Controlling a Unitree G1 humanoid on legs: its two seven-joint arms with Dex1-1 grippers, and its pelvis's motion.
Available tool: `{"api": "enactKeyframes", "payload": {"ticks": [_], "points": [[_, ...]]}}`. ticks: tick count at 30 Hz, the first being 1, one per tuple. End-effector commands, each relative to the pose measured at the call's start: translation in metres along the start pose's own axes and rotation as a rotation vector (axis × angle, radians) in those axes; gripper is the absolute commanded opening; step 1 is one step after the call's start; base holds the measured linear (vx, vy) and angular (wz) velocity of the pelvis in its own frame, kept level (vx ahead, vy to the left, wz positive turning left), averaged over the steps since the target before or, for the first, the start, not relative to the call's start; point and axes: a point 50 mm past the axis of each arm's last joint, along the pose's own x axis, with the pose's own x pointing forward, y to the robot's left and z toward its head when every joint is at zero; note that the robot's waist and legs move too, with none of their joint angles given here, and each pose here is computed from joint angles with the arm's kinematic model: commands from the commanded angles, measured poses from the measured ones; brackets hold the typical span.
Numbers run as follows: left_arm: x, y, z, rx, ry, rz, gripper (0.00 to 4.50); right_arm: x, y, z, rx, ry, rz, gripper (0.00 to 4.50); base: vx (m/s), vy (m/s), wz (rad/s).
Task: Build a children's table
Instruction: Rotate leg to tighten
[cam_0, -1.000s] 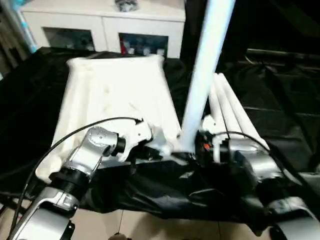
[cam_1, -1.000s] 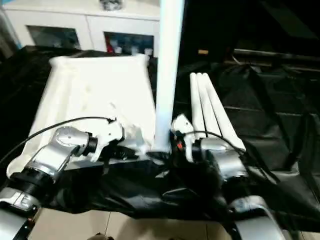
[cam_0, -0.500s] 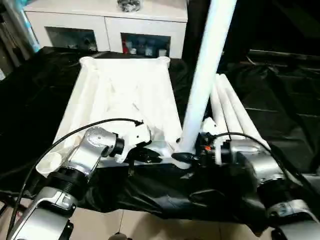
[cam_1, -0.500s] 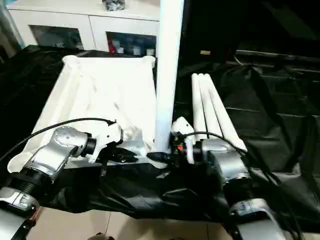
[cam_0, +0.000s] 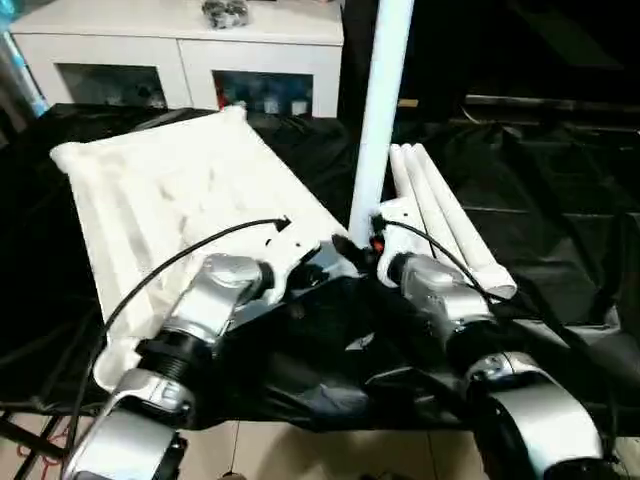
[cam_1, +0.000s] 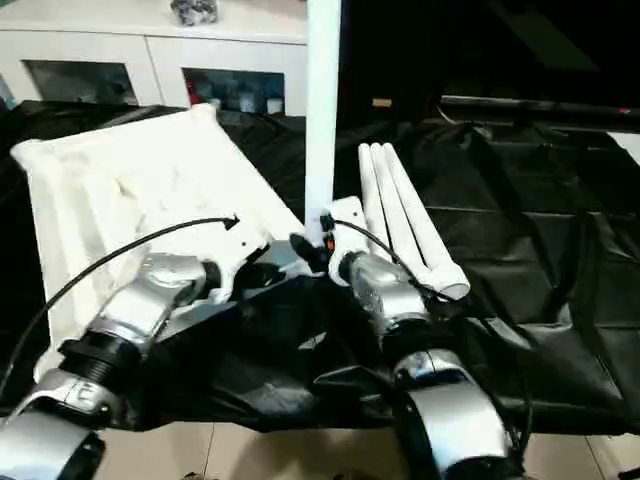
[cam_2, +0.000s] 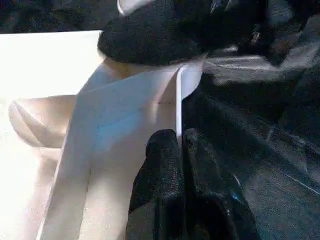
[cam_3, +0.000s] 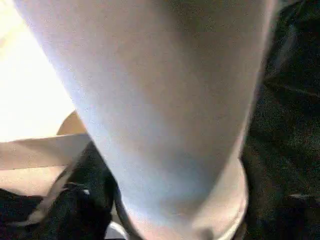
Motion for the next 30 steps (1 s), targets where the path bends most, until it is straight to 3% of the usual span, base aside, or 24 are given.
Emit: {"api": "enactKeyframes", "payload": {"ticks": [1,2,4,12,21,26,30], "points": [[0.005,-0.006,0.016,0.030,-0.069,-0.024,0.00,0.001,0.003,-0.012,-0.004,0.062,0.016,3.58,0.000,0.000,0.00],[0.003,-0.006,0.016,0.048,-0.074,-0.039,0.00,0.000,0.002,-0.008,-0.040,0.050,0.057,3.86,0.000,0.000,0.00],[0.001,-0.006,0.015,0.056,-0.075,-0.056,0.00,-0.002,0.002,-0.006,-0.062,0.040,0.108,3.98,0.000,0.000,0.00],[-0.013,-0.004,0.002,0.119,-0.056,-0.229,0.00,-0.030,0.004,-0.005,-0.175,0.012,0.514,3.98,0.000,0.000,0.00],[-0.028,0.006,-0.008,0.140,-0.028,-0.330,0.00,-0.060,-0.006,-0.012,-0.219,0.092,0.716,3.98,0.000,0.000,0.00],[-0.032,0.011,-0.009,0.147,-0.018,-0.334,0.00,-0.061,-0.003,-0.013,-0.206,0.106,0.735,3.82,0.000,0.000,0.00],[-0.032,0.010,-0.009,0.145,-0.021,-0.344,0.00,-0.060,-0.001,-0.014,-0.192,0.107,0.738,3.40,0.000,0.000,0.00]]}}
